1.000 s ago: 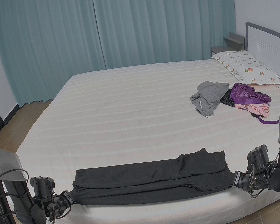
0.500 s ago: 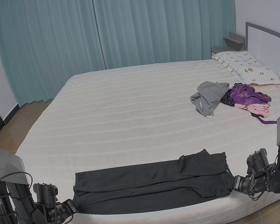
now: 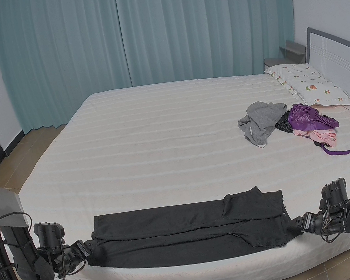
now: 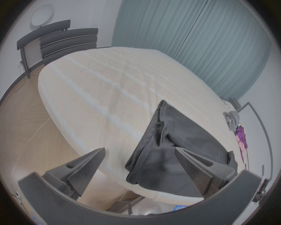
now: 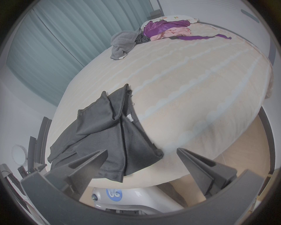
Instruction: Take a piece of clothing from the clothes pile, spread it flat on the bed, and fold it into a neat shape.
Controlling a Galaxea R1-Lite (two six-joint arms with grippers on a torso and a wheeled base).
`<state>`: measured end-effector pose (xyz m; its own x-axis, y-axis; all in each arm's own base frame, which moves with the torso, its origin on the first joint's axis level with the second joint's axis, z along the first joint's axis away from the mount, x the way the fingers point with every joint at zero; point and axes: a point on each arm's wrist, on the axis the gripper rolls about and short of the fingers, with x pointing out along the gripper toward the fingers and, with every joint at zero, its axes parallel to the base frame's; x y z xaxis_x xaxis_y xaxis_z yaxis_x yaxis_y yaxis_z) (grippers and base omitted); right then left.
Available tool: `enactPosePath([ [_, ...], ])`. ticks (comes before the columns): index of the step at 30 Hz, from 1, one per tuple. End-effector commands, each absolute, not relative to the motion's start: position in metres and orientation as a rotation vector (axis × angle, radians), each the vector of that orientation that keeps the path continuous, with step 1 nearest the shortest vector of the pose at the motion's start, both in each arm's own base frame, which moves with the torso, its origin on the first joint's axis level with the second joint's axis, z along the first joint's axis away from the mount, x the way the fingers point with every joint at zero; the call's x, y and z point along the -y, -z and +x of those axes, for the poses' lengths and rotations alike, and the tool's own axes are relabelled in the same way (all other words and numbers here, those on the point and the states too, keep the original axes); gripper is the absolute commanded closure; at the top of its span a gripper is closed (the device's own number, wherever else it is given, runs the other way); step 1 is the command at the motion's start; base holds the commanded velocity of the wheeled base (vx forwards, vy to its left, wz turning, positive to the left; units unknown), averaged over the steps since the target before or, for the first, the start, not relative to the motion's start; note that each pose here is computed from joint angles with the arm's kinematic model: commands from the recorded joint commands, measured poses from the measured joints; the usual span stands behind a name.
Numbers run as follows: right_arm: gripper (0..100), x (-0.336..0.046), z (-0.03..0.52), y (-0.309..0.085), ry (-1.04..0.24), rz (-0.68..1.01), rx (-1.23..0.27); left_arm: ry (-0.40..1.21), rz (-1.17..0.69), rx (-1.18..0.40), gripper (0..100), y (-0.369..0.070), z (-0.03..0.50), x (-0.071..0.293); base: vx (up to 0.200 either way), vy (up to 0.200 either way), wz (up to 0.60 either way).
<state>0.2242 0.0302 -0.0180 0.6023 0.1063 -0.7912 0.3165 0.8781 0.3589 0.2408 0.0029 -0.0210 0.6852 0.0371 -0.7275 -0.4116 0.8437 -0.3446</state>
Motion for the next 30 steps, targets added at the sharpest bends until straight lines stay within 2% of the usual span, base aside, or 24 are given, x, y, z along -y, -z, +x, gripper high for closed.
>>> enactPosePath([
  [1,0,-0.019,0.224,0.015,0.155,0.508,-0.906,-0.245,-0.556,-0.674,0,-0.002,0.25,-0.012,0.0,0.0,0.0],
  [8,0,-0.016,0.236,0.002,0.149,0.576,-0.809,-0.17,-0.576,-0.626,0,-0.006,0.272,-0.009,0.0,0.0,0.0],
  [13,0,-0.017,0.24,0.005,0.142,0.597,-0.8,-0.144,-0.56,-0.703,0,0.01,0.287,0.004,0.0,0.0,0.0],
  [24,0,-0.018,0.246,0.004,0.14,0.635,-0.785,-0.122,-0.568,-0.751,0,0.032,0.305,0.02,0.0,0.0,0.0],
  [25,0,-0.018,0.246,0.003,0.139,0.637,-0.784,-0.125,-0.567,-0.758,100,0.033,0.304,0.02,0.0,0.0,0.0],
  [30,0,-0.022,0.252,-0.006,0.118,0.677,-0.742,-0.141,-0.57,-0.744,100,0.031,0.305,0.018,0.0,0.0,0.0],
])
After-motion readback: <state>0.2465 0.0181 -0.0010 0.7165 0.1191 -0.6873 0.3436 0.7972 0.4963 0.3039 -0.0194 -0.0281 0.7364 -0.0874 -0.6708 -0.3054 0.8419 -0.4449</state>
